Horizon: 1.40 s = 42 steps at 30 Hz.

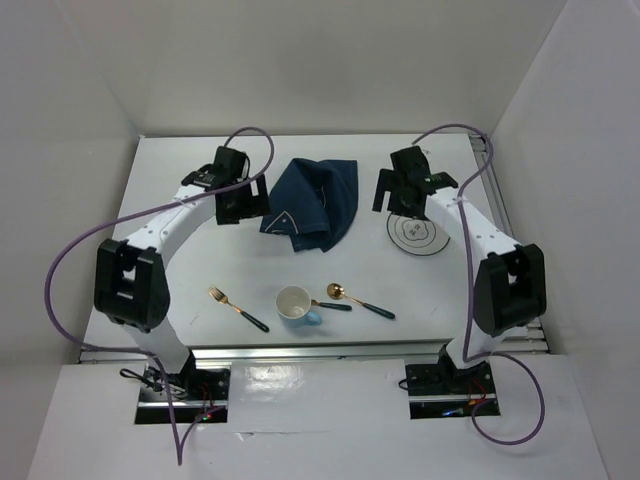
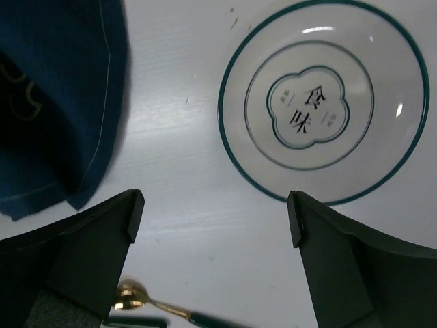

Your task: Set the dinner table for one person

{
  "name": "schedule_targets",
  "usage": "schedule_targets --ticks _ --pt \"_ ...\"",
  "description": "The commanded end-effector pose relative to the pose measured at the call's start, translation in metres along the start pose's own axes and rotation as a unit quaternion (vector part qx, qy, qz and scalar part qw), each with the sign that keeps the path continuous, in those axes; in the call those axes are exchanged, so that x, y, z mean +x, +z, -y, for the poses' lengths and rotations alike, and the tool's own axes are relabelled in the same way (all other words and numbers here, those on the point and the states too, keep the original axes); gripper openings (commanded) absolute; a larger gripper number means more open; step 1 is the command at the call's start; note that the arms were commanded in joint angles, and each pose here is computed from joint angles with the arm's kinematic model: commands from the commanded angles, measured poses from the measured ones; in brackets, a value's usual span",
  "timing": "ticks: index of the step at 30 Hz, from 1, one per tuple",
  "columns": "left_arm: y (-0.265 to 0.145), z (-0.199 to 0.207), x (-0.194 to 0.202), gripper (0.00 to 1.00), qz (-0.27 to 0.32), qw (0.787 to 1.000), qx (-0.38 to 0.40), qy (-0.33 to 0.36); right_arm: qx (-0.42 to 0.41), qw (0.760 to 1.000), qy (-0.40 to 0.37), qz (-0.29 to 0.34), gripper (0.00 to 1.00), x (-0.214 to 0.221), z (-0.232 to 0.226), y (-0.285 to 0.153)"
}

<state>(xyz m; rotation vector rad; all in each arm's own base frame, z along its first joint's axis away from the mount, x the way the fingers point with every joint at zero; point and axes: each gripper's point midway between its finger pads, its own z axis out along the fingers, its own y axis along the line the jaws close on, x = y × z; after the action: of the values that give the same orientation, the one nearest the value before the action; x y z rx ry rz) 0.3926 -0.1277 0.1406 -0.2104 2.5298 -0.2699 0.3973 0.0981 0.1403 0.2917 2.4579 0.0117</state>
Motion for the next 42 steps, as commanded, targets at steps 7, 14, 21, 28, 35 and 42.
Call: schedule_targets --ticks 7,14,21,28,35,42 --pt "0.058 -0.007 0.007 0.95 -0.077 0.994 -0.014 -0.078 -0.081 0.996 -0.012 0.028 1.00 0.015 -0.005 -0.039" --pt "0.099 -0.006 0.019 0.89 -0.119 0.988 -0.034 -0.090 -0.065 0.997 -0.017 0.027 1.00 0.016 0.002 -0.042" --pt "0.119 -0.010 0.028 0.81 -0.123 0.986 -0.065 -0.089 -0.065 0.997 -0.017 0.027 1.00 0.018 0.003 -0.043" --pt "0.128 0.002 0.016 0.11 -0.116 0.988 -0.052 -0.085 -0.051 0.998 -0.014 0.023 1.00 0.022 0.009 -0.041" --pt "0.070 0.007 -0.064 0.00 -0.035 0.998 -0.032 -0.045 -0.045 0.999 -0.015 0.021 1.00 0.027 0.013 -0.040" --pt "-0.035 0.033 -0.151 0.00 0.103 0.993 0.057 0.011 -0.049 0.998 -0.012 0.029 1.00 0.019 0.010 -0.043"
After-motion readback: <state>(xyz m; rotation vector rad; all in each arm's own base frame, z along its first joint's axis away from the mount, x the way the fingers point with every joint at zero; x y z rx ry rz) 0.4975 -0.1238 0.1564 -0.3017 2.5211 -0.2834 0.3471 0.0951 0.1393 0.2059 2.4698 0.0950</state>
